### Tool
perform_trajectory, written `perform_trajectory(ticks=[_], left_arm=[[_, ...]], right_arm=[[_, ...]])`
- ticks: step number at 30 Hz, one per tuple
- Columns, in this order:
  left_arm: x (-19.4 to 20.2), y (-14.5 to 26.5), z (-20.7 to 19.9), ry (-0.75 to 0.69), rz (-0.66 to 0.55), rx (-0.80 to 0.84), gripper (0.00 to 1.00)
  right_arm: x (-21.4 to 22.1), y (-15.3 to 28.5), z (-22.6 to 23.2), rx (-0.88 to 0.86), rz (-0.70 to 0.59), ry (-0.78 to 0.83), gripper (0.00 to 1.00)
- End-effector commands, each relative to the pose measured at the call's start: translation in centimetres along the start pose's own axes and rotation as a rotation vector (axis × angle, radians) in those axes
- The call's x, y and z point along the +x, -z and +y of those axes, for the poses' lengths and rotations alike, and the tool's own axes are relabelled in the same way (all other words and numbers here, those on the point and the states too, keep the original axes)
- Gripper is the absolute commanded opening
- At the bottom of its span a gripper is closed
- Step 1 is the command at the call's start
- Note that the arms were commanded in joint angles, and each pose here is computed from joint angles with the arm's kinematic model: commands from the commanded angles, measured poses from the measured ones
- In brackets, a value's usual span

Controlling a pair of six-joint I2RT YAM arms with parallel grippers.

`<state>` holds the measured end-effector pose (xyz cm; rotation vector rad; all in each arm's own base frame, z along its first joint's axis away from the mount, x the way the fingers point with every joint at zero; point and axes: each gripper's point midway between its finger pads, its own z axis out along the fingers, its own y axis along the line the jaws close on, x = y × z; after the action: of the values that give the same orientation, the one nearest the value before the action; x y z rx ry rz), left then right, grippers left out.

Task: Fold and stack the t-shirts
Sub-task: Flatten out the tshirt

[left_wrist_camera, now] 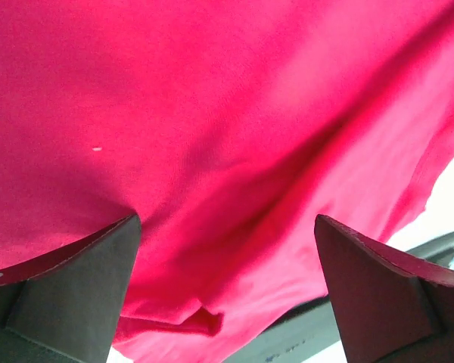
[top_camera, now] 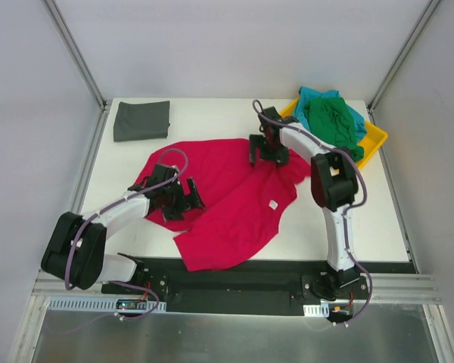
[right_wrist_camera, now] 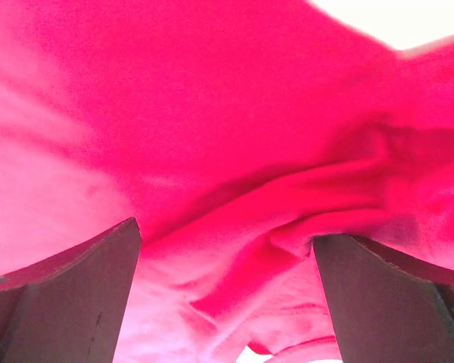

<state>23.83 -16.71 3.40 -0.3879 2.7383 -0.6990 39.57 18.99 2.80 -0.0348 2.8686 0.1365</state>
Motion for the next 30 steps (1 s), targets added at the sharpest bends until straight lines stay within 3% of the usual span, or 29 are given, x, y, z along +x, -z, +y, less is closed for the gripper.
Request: perform_trajectory(ticks=[1, 5, 9, 12, 16, 22, 25, 30], left_arm=[[5.6, 0.6, 0.1, 0.027, 0.11, 0.011, 0.99], [6.0, 1.6, -5.0, -0.108, 0.107, 0.125, 0.99], [4.4, 2.5, -7.9, -0.216, 0.064, 0.181, 0.99], [1.2, 3.4, -7.6, -0.231, -0.069, 0.1, 0.99], [-2.5, 4.4, -5.0, -0.127, -0.164, 0.034, 0.99], [-5.3, 4.3, 0.6, 0.036, -0.205, -0.058, 0.99], [-5.1, 3.6, 1.8, 0.066, -0.187, -0.072, 0.99], [-4.8, 2.9, 2.5, 0.085, -0.169, -0.075, 0.99]], right_arm=[[-3.7, 1.1, 4.6, -0.041, 0.015, 0.219, 0.96], [-8.8, 4.0, 6.5, -0.028, -0.144, 0.33, 0.96], [-9.5, 10.2, 4.9, 0.03, -0.257, 0.328, 0.96], [-5.5, 13.0, 2.8, 0.079, -0.247, 0.288, 0.96], [4.8, 11.6, 1.5, 0.084, -0.129, 0.296, 0.96], [16.4, 9.0, 7.6, -0.218, -0.049, 0.288, 0.96], [18.1, 7.1, 8.6, -0.208, -0.029, 0.308, 0.96], [18.2, 4.2, 4.1, -0.017, 0.042, 0.27, 0.96]])
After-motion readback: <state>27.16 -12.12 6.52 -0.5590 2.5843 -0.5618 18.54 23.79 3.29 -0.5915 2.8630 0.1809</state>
